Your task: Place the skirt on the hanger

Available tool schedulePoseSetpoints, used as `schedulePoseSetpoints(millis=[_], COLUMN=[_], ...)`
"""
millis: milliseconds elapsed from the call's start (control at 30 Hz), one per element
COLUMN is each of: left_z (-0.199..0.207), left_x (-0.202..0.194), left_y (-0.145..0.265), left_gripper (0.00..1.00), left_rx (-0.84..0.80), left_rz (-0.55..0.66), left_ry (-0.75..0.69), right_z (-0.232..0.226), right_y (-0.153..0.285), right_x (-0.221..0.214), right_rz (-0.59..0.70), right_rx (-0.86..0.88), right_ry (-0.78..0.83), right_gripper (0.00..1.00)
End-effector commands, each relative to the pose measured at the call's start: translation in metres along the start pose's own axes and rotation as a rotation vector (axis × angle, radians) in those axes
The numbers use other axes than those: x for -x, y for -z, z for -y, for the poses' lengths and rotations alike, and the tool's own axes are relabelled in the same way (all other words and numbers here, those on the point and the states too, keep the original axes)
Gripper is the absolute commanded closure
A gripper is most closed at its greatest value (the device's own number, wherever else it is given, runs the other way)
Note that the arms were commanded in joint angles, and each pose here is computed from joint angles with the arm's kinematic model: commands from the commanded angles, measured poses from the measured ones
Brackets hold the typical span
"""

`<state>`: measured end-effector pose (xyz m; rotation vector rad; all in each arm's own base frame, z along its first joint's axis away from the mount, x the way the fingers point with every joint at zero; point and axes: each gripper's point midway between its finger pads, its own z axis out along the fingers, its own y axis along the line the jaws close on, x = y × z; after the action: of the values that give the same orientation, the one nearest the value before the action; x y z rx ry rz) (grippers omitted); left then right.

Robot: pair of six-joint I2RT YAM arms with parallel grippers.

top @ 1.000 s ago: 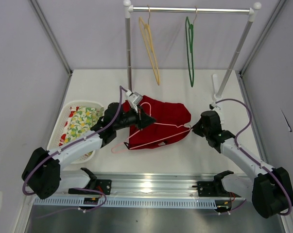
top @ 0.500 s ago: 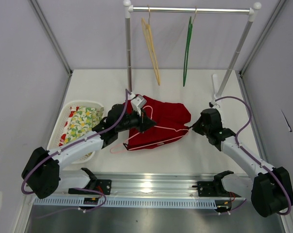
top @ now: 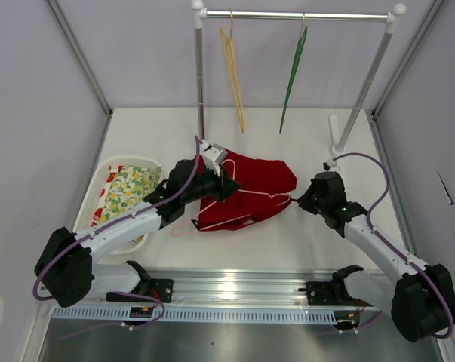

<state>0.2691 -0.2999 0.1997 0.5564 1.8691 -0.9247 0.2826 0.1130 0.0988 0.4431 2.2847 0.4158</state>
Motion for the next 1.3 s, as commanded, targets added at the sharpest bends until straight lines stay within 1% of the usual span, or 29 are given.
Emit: schedulePoseSetpoints(millis=[0,167,400,600,1000,1100,1267], left_z=[0.001,0.007,0.018,0.023,0.026,0.026,0.026], left_x=[0.024,0.022,0.026,0.014,0.005,0.002,-0.01], left_y=[-0.002,-0.004,0.003,-0.003,-0.003,-0.001,-0.006], left_gripper=[1.0,1.0,1.0,1.0,1.0,1.0,1.0], left_rx=[0.014,-0.019,-0.071,-0.108,-0.133,-0.132,-0.15], left_rz=[0.07,0.069,0.135,0.1,0.08,0.081,0.043], left_ry=[-0.044,-0.067,-0.097,-0.111,-0.122,-0.12,-0.108], right_z=[0.002,0.001,0.001,-0.009,-0.02,-0.022,-0.025], right_y=[0.001,-0.004,-0.008,-0.006,-0.006,-0.008,-0.009], right_x=[0.001,-0.003,-0.001,0.008,0.021,0.021,0.019], right_rz=[0.0,-0.022,-0.03,-0.02,0.0,-0.004,-0.01], right_rx=[0.002,-0.002,-0.023,0.004,0.023,0.023,0.031], right_ry=[0.033,0.044,0.065,0.071,0.072,0.078,0.079], right_gripper=[1.0,1.0,1.0,1.0,1.0,1.0,1.0])
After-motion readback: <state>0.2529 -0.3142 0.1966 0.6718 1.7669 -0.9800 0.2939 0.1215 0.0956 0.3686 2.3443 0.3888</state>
